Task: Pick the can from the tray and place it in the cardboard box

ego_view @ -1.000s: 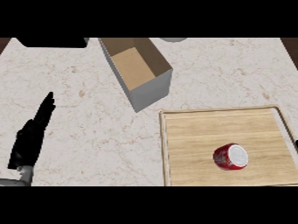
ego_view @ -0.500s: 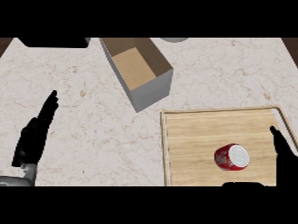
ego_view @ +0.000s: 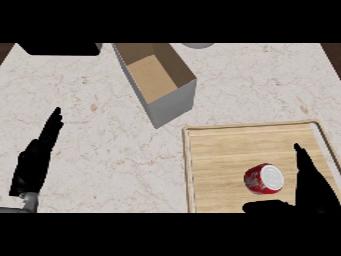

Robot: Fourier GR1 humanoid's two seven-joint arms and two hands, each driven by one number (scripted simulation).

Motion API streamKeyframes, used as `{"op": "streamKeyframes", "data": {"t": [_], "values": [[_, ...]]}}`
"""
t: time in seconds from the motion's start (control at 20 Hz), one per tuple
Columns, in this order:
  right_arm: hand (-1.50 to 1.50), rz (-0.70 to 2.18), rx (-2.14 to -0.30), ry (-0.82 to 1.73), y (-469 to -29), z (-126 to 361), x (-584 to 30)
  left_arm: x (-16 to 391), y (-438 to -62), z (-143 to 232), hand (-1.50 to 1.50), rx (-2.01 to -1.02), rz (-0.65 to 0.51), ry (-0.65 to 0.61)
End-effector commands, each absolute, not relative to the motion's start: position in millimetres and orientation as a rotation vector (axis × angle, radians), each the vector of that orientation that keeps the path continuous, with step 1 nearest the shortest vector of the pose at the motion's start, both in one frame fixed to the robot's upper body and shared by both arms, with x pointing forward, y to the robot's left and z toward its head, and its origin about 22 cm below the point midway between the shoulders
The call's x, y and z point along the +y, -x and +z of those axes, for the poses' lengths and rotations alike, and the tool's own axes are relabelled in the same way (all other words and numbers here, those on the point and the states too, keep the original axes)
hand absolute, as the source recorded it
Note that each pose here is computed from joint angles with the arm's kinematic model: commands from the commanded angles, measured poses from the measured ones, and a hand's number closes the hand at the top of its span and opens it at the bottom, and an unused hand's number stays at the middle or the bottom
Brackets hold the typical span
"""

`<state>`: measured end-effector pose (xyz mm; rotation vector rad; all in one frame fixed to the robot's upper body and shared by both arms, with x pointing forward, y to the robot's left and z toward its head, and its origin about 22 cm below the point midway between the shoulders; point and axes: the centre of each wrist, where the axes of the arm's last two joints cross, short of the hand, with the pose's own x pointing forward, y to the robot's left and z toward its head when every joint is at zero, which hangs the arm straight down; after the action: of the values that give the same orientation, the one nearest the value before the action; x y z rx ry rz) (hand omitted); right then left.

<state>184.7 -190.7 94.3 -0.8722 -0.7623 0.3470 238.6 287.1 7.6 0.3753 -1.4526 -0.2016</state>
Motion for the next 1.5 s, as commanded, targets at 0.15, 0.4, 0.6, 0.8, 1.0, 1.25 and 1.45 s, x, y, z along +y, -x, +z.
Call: {"op": "streamKeyframes", "data": {"t": [0.15, 0.4, 0.6, 0.8, 1.0, 1.25, 1.45], "values": [[-1.5, 0.312, -0.562, 0.903, -192.1, 103.5, -181.0, 278.3, -234.1, 4.3, 0.0, -1.453, -0.184, -0.374], [-1.5, 0.312, -0.575, 0.887, -198.4, 84.4, -174.9, 297.7, -241.9, 17.5, 0.0, -1.448, -0.198, -0.389], [-1.5, 0.316, -0.572, 0.894, -198.2, 84.1, -175.5, 270.8, -240.1, 2.2, 0.0, -1.451, -0.185, -0.38], [-1.5, 0.304, -0.575, 0.907, -203.8, 77.3, -162.4, 280.6, -240.2, 6.8, 0.0, -1.456, -0.198, -0.387], [-1.5, 0.301, -0.578, 0.906, -207.9, 73.2, -168.7, 273.4, -239.4, 8.9, 0.0, -1.452, -0.206, -0.385], [-1.5, 0.3, -0.562, 0.892, -206.1, 71.9, -173.0, 281.0, -229.2, 23.2, 0.0, -1.457, -0.199, -0.386], [-1.5, 0.33, -0.532, 0.884, -220.4, 63.1, -164.1, 292.4, -242.7, 25.6, 0.0, -1.453, -0.214, -0.371]]}}
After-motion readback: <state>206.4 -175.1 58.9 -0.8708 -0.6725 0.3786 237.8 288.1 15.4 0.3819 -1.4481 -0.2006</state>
